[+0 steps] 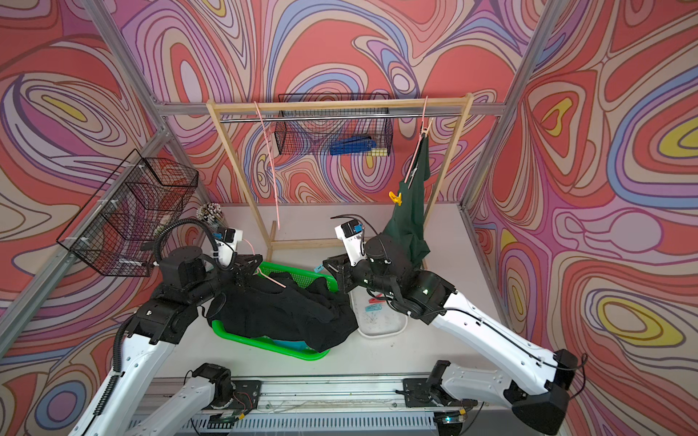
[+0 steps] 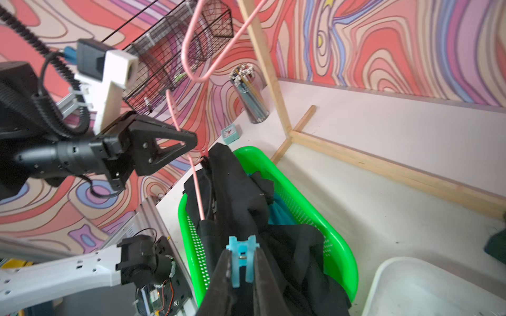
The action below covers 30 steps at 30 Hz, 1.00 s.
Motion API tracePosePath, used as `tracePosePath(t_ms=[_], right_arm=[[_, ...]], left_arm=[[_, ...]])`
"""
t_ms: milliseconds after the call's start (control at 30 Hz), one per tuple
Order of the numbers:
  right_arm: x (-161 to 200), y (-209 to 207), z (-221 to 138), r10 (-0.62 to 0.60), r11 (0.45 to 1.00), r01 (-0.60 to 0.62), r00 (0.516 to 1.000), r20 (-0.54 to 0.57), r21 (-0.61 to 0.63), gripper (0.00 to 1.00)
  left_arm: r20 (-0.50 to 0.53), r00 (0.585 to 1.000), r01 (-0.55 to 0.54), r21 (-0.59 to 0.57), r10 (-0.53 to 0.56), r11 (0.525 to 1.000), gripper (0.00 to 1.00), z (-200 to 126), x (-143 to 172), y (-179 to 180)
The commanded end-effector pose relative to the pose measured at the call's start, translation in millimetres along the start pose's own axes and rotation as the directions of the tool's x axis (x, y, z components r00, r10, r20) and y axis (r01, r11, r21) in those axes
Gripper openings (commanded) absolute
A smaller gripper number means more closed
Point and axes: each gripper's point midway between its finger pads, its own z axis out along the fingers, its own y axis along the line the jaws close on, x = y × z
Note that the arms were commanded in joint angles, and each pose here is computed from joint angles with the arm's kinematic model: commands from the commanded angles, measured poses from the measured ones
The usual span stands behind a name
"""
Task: Remove the clothespins securing t-shirts to the hanger
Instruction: Place the clothespin in the storage box.
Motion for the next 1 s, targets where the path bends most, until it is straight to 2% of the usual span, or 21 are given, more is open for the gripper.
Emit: tracePosePath(t_ms=[0, 133, 400, 633, 867, 967], right_arm=[[4.7, -19.6, -0.8, 0.053, 0.992, -0.052, 0.999, -0.005, 0.111, 0.15], [14.2, -22.0, 1.5, 0.083, 0.990, -0.079, 0.996, -0.035, 0.118, 0.15], [18.2, -58.6, -10.5, 0.147, 0.947, -0.141, 0.989, -0.001, 0.287, 0.16], [34.6, -109.8, -31.9, 0.175, 0.822, -0.155, 0.984, 0.016, 0.548, 0.16], [50.5, -127.9, -27.6, 0.171, 0.787, -0.128, 0.985, -0.015, 0.603, 0.17], [60.1, -133.0, -22.4, 0.182, 0.771, -0.107, 0.982, -0.056, 0.627, 0.22]], left_arm=[[0.018, 1.000, -0.022, 0.002, 0.022, 1.000, 0.00, -0.2, -3.7, -0.6], [0.022, 0.999, -0.025, 0.000, 0.025, 1.000, 0.00, -1.6, -4.4, -0.8], [0.023, 0.999, -0.024, 0.006, 0.024, 1.000, 0.00, -2.3, -4.5, -1.9], [0.027, 0.999, -0.027, 0.008, 0.026, 1.000, 0.00, -3.1, -5.2, -2.7], [0.029, 0.999, -0.027, 0.007, 0.027, 1.000, 0.00, -3.2, -4.7, -2.5], [0.032, 0.999, -0.028, 0.003, 0.028, 1.000, 0.00, -3.7, -5.3, -1.8]])
